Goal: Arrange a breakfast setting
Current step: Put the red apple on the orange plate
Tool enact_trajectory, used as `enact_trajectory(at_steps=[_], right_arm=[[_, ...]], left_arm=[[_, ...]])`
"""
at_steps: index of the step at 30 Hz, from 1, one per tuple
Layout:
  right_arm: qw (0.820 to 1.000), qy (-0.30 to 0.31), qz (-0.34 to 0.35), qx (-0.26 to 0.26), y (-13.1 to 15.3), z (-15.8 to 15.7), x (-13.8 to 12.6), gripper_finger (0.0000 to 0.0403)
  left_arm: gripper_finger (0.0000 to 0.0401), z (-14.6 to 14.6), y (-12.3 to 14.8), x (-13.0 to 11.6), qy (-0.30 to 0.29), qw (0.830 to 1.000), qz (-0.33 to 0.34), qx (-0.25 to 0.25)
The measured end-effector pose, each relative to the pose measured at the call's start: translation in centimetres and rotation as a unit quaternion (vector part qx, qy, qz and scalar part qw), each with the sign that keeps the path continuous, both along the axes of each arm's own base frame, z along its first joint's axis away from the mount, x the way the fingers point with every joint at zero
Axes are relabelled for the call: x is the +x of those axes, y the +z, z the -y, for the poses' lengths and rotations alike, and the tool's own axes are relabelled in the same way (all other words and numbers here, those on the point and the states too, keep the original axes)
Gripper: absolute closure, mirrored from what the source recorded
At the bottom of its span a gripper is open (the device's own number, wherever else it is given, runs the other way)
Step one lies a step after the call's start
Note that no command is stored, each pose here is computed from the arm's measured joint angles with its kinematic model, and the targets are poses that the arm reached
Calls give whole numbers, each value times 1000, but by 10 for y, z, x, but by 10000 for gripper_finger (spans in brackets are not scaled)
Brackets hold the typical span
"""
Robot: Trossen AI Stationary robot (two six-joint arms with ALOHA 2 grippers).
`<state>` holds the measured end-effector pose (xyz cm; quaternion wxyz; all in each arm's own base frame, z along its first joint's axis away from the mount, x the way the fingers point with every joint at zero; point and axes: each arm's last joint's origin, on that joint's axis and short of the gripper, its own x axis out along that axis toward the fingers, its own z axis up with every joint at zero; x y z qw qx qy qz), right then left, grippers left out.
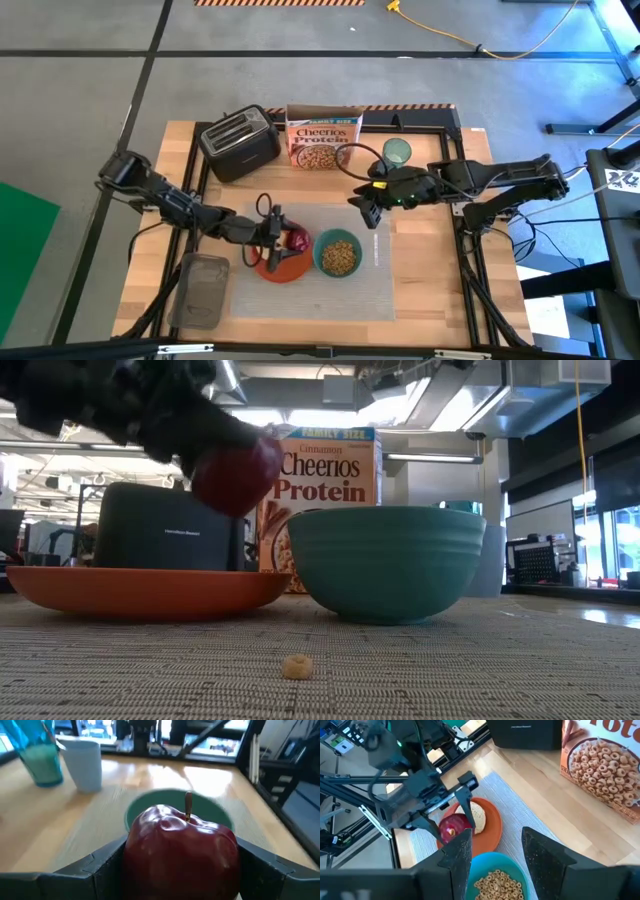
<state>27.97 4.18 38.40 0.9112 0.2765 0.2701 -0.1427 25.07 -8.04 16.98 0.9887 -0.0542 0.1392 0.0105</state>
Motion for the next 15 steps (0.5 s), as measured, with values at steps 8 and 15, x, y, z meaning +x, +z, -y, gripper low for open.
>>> enact_trajectory(at_steps=[8,15], right_arm=[[1000,-11,3,11,0,2,0,237],[1000,-24,5,18,0,2,0,237]], left_arm=[[108,0,-21,0,-5,1000,-12,6],[104,4,-44,9,-6,1000,-10,7]])
